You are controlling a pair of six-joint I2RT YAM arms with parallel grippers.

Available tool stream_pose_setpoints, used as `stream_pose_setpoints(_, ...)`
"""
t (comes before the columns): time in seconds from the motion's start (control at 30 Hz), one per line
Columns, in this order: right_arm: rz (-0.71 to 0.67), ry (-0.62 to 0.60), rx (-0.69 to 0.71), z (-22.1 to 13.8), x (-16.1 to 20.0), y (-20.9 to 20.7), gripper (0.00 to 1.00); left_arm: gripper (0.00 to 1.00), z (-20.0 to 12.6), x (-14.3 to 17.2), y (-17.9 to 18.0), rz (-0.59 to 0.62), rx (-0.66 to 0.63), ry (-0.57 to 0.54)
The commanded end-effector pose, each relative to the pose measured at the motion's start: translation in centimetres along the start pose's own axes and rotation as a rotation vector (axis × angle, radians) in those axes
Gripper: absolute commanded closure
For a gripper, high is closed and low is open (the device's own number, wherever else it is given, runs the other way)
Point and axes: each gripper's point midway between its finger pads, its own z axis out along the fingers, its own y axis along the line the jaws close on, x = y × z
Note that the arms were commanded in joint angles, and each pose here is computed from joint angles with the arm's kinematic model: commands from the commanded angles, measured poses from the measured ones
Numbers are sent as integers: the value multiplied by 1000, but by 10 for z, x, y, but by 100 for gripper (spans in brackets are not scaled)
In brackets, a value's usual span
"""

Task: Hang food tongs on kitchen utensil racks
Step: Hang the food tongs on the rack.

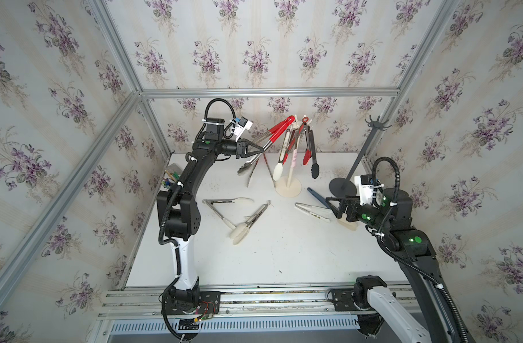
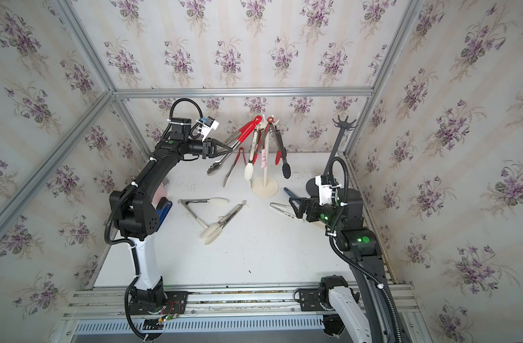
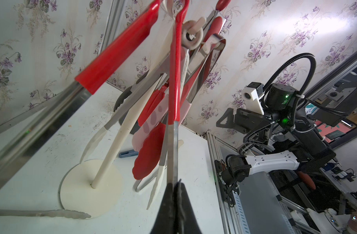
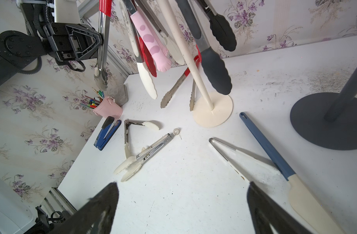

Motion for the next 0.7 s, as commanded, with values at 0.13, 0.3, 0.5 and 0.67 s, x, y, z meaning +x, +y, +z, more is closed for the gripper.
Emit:
stream_pose_setpoints(0.13,-21,-12,0,-2,-3,1,2,100,0,1,-2,5,31,-4)
stream_pose_setpoints(0.3,-21,-12,3,-4,-1,1,2,85,1,3,8,-12,-7,-1)
stream_pose_setpoints(0.5,-21,-16,8,-5,-1,1,3,46,0,3,24,-3,-107,3)
stream_pose_setpoints(0.67,-18,-22,13,-4,-3,0,2,32,-5,-6,27,38,-191,-2)
